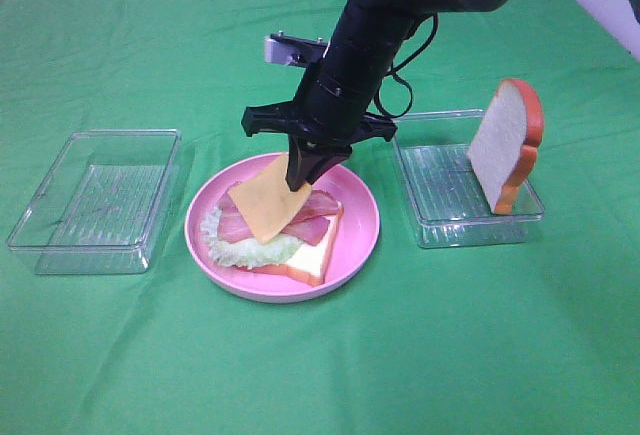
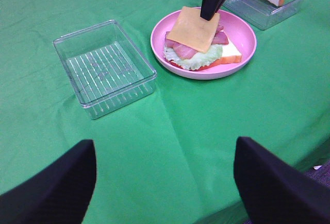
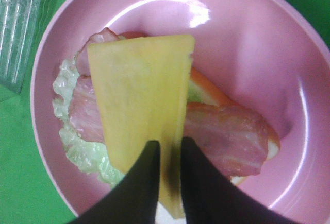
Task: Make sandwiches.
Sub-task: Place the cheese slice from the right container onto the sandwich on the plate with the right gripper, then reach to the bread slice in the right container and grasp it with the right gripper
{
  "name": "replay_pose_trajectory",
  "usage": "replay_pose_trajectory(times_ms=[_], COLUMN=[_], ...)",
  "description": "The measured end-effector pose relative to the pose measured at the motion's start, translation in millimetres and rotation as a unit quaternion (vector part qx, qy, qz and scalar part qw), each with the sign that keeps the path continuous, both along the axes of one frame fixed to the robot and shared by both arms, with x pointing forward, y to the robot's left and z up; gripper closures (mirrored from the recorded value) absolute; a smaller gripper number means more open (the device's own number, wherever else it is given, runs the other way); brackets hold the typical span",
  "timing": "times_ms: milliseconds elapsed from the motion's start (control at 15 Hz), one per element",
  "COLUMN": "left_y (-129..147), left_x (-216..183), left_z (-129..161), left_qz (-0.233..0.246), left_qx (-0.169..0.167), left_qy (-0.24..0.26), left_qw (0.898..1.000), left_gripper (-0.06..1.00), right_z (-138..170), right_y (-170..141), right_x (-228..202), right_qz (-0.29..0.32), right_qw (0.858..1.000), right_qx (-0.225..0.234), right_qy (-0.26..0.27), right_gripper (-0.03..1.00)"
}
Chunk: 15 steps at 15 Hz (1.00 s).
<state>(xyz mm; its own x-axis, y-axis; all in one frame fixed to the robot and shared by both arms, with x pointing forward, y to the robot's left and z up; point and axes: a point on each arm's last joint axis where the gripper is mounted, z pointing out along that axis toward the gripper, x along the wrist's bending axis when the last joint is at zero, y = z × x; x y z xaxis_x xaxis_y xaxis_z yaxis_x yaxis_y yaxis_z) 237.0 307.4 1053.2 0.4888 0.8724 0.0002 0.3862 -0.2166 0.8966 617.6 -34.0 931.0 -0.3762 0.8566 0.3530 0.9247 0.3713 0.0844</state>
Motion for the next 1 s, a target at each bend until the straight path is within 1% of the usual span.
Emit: replay_pose_trajectory(times_ms=[133, 200, 267, 333, 400, 467, 733, 867, 933, 1000], left_y=[0.0, 0.0, 0.0, 0.0, 0.0, 0.0, 0.0, 0.0, 0.0, 0.0], left_x=[0.0, 0.0, 0.0, 0.0, 0.0, 0.0, 0.0, 0.0, 0.0, 0.0], left_z=[0.0, 0.0, 0.0, 0.0, 0.0, 0.0, 0.0, 0.0, 0.0, 0.0], left_qz=[0.000, 0.000, 0.000, 0.000, 0.000, 0.000, 0.000, 0.000, 0.000, 0.000], left_qx=[0.000, 0.000, 0.000, 0.000, 0.000, 0.000, 0.000, 0.000, 0.000, 0.000], left_qy=[0.000, 0.000, 0.000, 0.000, 0.000, 0.000, 0.000, 0.000, 0.000, 0.000], left_qw=[1.000, 1.000, 1.000, 1.000, 1.000, 1.000, 1.000, 1.000, 1.000, 1.000], left_gripper=[0.24, 0.24, 0.24, 0.24, 0.24, 0.24, 0.24, 0.24, 0.24, 0.24], right_z=[-0.7, -1.0, -3.2, -4.2, -4.1, 4.5, 49.7, 75.6, 82.1, 96.0], right_y=[-1.5, -2.2, -4.4, -7.4, -10.5, -15.1, -24.7, -32.8, -35.3, -40.3], right_x=[2.0, 2.4, 3.5, 4.1, 4.5, 5.0, 2.6, 0.3, -0.5, -2.8], right_qz=[-0.006, -0.008, -0.008, -0.009, -0.009, -0.007, 0.001, -0.005, -0.008, -0.015], right_qw=[1.000, 1.000, 0.999, 0.999, 0.998, 0.996, 0.991, 0.985, 0.983, 0.979], right_qx=[-0.009, -0.013, -0.027, -0.044, -0.061, -0.079, -0.089, -0.103, -0.108, -0.116], right_qy=[-0.009, -0.011, -0.016, -0.020, -0.023, -0.040, -0.103, -0.141, -0.150, -0.168], right_gripper=[0.56, 0.48, 0.35, 0.27, 0.23, 0.20, 0.20, 0.20, 0.20, 0.20])
